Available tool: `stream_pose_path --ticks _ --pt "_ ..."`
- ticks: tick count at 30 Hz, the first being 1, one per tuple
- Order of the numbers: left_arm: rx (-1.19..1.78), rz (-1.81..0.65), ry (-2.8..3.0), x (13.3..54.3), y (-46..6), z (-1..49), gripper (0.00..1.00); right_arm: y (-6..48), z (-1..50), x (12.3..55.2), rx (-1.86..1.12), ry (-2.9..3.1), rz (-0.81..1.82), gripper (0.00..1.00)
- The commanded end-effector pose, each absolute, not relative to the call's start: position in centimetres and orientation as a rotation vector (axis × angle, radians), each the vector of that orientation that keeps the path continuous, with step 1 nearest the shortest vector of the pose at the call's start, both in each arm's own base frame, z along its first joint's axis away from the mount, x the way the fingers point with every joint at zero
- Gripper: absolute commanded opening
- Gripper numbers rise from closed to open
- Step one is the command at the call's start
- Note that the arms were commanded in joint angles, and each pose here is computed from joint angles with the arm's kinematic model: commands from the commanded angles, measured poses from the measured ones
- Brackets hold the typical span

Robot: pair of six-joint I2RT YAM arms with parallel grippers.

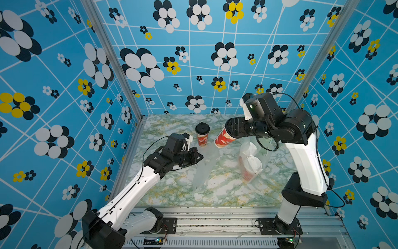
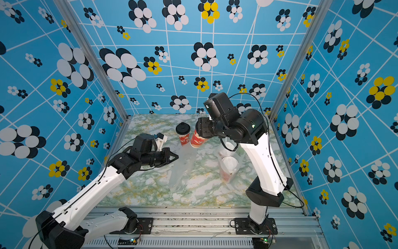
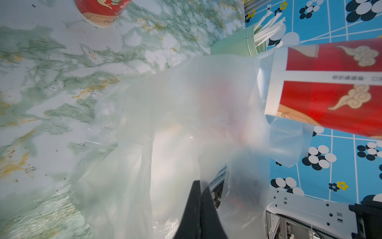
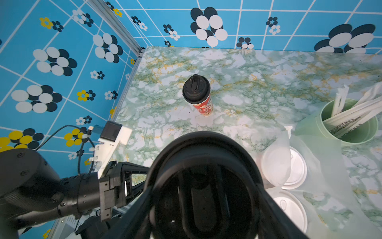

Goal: Pack milk tea into plastic carrier bags
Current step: Pick up the milk tea cup at the center of the board.

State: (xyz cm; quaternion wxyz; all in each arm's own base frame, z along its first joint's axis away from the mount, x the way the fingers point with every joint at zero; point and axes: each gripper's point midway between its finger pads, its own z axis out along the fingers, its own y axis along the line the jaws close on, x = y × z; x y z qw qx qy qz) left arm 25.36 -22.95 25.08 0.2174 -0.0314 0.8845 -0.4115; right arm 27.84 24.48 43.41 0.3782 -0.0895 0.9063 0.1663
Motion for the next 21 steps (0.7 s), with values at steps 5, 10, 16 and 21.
stream_pose_path --ticks 5,10,16,21 --pt "-0.126 -1.151 2.418 25.3 -23.1 25.2 0.0 28.2 44.7 26.5 -0.263 2.276 0.595 0.58" --pt "-0.152 -1.134 2.409 25.3 -22.7 25.2 0.0 29.7 44.2 25.8 -0.301 2.291 0.62 0.58" --pt "-0.196 -1.097 2.391 25.5 -21.9 25.3 0.0 29.1 42.4 25.2 -0.31 2.352 0.53 0.57" --pt "-0.215 -1.097 2.373 25.4 -21.6 25.6 0.0 27.3 41.6 25.1 -0.287 2.372 0.409 0.57"
